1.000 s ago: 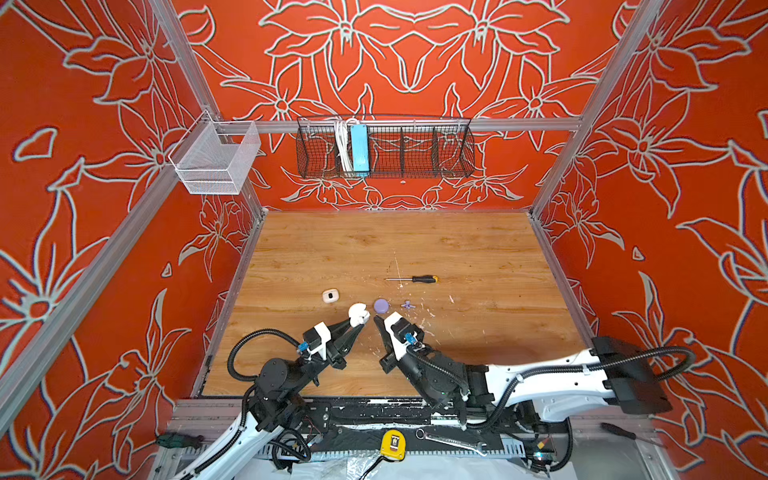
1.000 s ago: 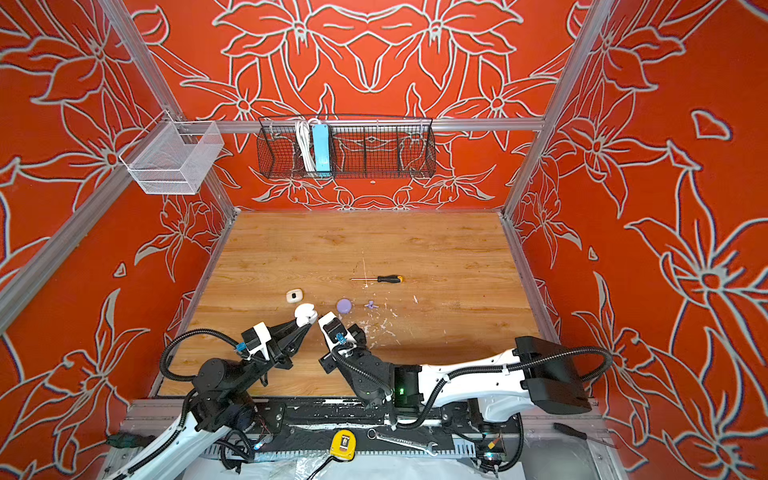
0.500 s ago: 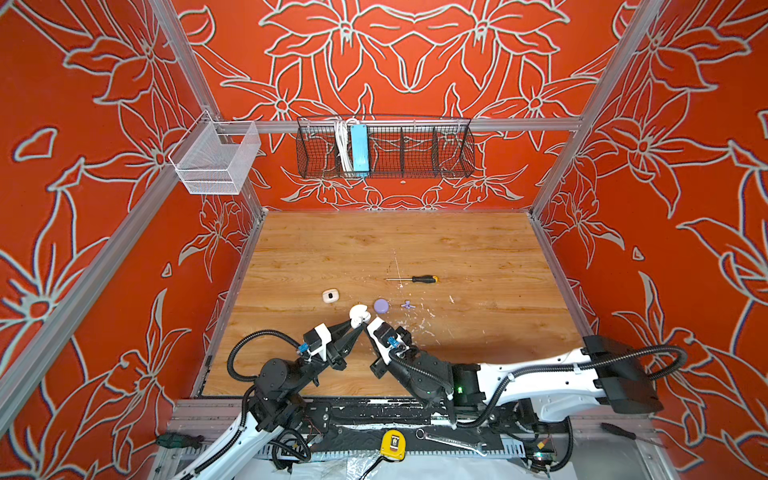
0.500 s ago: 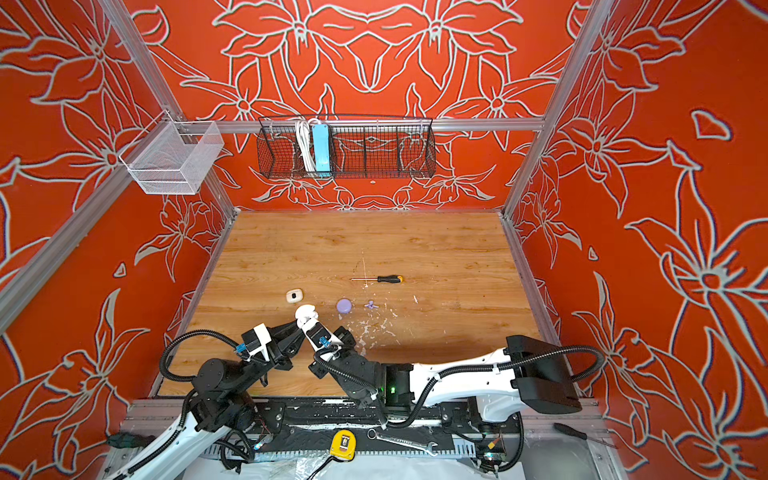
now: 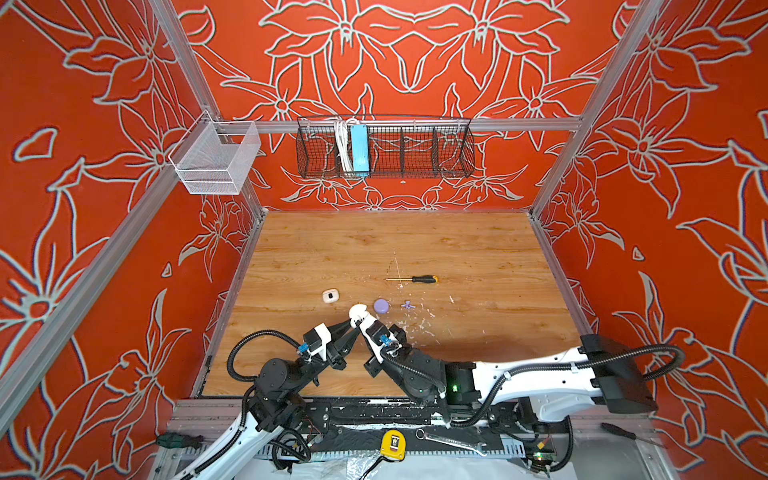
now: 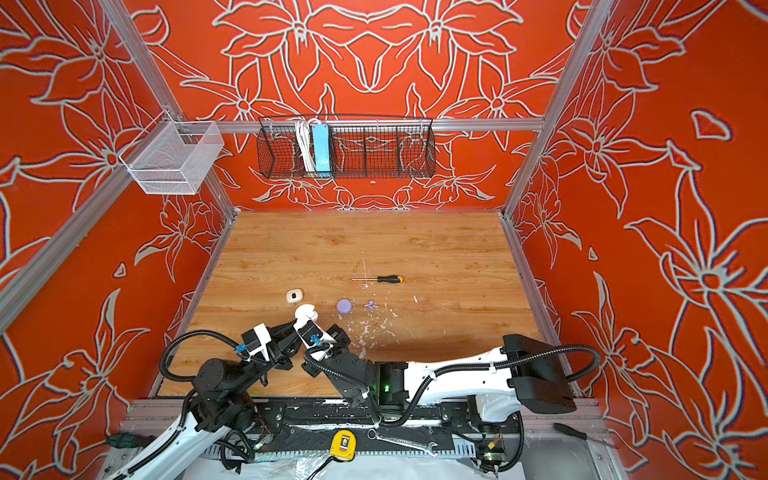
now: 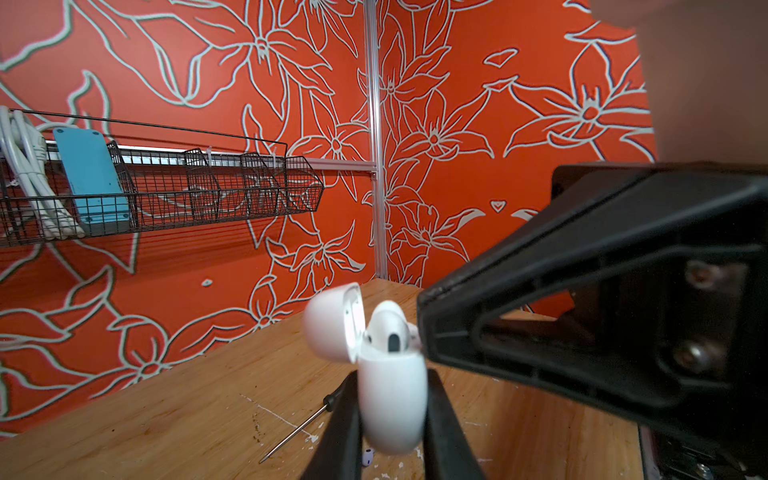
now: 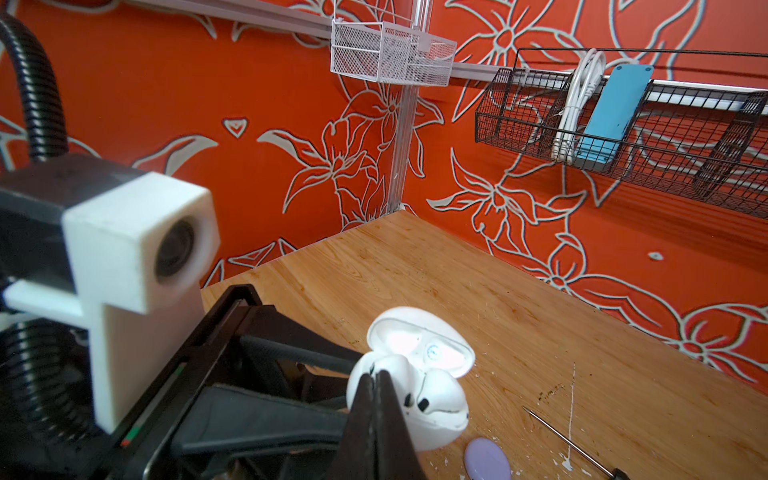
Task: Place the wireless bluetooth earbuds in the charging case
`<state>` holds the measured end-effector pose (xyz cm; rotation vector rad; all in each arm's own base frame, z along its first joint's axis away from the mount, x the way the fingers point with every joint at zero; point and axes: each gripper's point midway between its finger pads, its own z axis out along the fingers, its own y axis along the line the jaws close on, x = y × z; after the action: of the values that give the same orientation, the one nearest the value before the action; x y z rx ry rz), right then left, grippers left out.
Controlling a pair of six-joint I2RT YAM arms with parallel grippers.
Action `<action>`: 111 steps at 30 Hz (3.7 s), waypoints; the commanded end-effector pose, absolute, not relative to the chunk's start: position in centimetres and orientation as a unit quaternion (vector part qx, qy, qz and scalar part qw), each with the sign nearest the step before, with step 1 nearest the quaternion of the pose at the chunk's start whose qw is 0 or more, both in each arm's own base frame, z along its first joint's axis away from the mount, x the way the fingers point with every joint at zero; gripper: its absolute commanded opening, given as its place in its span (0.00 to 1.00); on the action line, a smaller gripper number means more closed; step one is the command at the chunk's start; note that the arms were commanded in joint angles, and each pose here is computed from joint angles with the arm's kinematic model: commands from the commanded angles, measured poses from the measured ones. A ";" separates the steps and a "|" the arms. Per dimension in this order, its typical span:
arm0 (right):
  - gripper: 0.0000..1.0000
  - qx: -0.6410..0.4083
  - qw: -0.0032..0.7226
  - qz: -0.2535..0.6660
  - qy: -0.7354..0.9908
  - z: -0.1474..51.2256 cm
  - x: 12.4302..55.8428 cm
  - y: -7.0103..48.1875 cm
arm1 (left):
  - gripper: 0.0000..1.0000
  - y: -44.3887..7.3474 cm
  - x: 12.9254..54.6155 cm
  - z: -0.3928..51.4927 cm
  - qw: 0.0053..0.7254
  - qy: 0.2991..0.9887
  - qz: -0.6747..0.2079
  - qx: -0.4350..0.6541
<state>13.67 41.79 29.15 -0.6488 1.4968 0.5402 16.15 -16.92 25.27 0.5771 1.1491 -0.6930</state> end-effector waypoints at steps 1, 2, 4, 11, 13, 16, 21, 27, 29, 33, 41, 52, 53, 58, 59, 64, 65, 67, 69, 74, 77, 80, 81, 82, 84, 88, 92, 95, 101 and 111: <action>0.00 -0.275 0.661 0.225 0.661 30.2 14.2 41.6 | 0.00 -17.0 15.6 25.9 0.756 0.503 -0.320 0.270; 0.00 -0.272 0.663 0.222 0.661 30.5 14.3 41.3 | 0.00 -17.0 15.6 25.8 0.756 0.504 -0.319 0.270; 0.04 -0.262 0.666 0.218 0.664 31.1 14.6 40.5 | 0.00 -17.0 15.7 25.8 0.757 0.504 -0.317 0.270; 0.21 -0.191 0.597 0.200 0.753 30.5 20.2 34.7 | 0.00 -18.1 14.9 25.1 0.756 0.481 -0.309 0.319; 0.24 -0.174 0.576 0.211 0.770 29.7 21.3 32.8 | 0.00 -18.8 14.7 24.7 0.748 0.480 -0.303 0.344; 0.29 -0.159 0.558 0.227 0.782 29.0 21.9 30.5 | 0.00 -20.0 14.6 24.0 0.726 0.487 -0.304 0.378; 0.37 -0.168 0.542 0.254 0.783 28.5 21.2 28.8 | 0.00 -22.5 13.7 23.1 0.673 0.484 -0.336 0.447; 0.41 -0.230 0.481 0.254 0.807 25.3 20.3 31.0 | 0.00 -23.9 13.0 22.2 0.636 0.480 -0.358 0.487; 0.41 -0.249 0.459 0.251 0.815 24.2 20.0 32.1 | 0.00 -24.1 12.8 22.0 0.632 0.478 -0.358 0.494; 0.43 -0.274 0.433 0.247 0.822 22.8 19.9 33.6 | 0.00 -24.4 12.0 21.8 0.629 0.460 -0.355 0.516; 0.43 -0.310 0.397 0.285 0.816 22.1 18.2 35.0 | 0.00 -23.6 13.1 21.9 0.655 0.478 -0.323 0.488; 0.38 -0.344 0.390 0.338 0.784 22.8 15.3 35.8 | 0.00 -23.5 14.0 21.8 0.651 0.501 -0.316 0.475; 0.38 -0.344 0.394 0.341 0.781 23.1 15.1 35.7 | 0.00 -23.5 14.1 21.8 0.650 0.504 -0.315 0.473; 0.38 -0.296 0.428 0.293 0.802 23.3 16.9 33.3 | 0.00 -22.5 16.2 21.9 0.653 0.556 -0.295 0.421; 0.39 -0.276 0.438 0.274 0.810 23.3 17.6 32.4 | 0.00 -22.1 17.0 21.8 0.656 0.573 -0.287 0.400; 0.49 -0.169 0.474 0.209 0.839 22.4 19.8 27.3 | 0.00 -17.7 22.5 20.5 0.662 0.684 -0.230 0.203; 0.50 -0.160 0.474 0.206 0.841 22.0 19.9 26.8 | 0.00 -16.7 23.5 20.2 0.656 0.702 -0.227 0.158; 0.52 -0.141 0.471 0.201 0.847 21.2 20.1 25.8 | 0.00 -14.7 25.2 19.1 0.628 0.739 -0.231 0.079; 0.53 -0.129 0.461 0.191 0.857 20.3 20.3 25.1 | 0.00 -13.1 26.5 17.9 0.600 0.764 -0.239 0.013; 0.52 -0.120 0.430 0.162 0.880 18.2 20.4 24.4 | 0.00 -9.6 28.4 14.9 0.533 0.805 -0.226 -0.131; 0.52 -0.120 0.419 0.157 0.886 17.1 20.3 24.3 | 0.00 -9.2 29.0 14.3 0.500 0.822 -0.228 -0.151; 0.52 -0.118 0.413 0.157 0.889 16.4 20.3 24.3 | 0.00 -9.4 29.6 12.8 0.460 0.838 -0.242 -0.169; 0.52 -0.118 0.412 0.157 0.890 16.2 20.3 24.3 | 0.00 -9.6 29.8 12.4 0.443 0.845 -0.246 -0.173; 0.52 -0.119 0.410 0.156 0.891 16.0 20.3 24.3 | 0.00 -9.8 30.0 12.1 0.430 0.850 -0.249 -0.174; 0.53 -0.120 0.407 0.155 0.892 15.7 20.5 24.5 | 0.00 -10.6 30.4 11.6 0.409 0.860 -0.255 -0.166; 0.57 -0.133 0.388 0.158 0.898 14.8 20.8 25.6 | 0.00 -11.6 30.8 10.5 0.376 0.874 -0.264 -0.158; 0.60 -0.151 0.367 0.155 0.905 14.1 21.5 27.4 | 0.00 -11.8 30.9 9.3 0.348 0.882 -0.267 -0.169; 0.63 -0.172 0.357 0.141 0.907 13.5 22.3 28.8 | 0.00 -11.6 31.0 8.5 0.332 0.885 -0.268 -0.185; 0.71 -0.265 0.365 0.158 0.878 12.4 24.5 33.2 | 0.00 -11.0 31.3 6.8 0.306 0.895 -0.253 -0.205; 0.77 -0.385 0.356 0.186 0.831 11.5 27.1 37.7 | 0.00 -11.6 31.7 4.7 0.255 0.905 -0.259 -0.221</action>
<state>27.17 35.34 10.60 -0.8261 2.2478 0.4055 31.11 -11.42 4.37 -0.5673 2.4574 -0.6779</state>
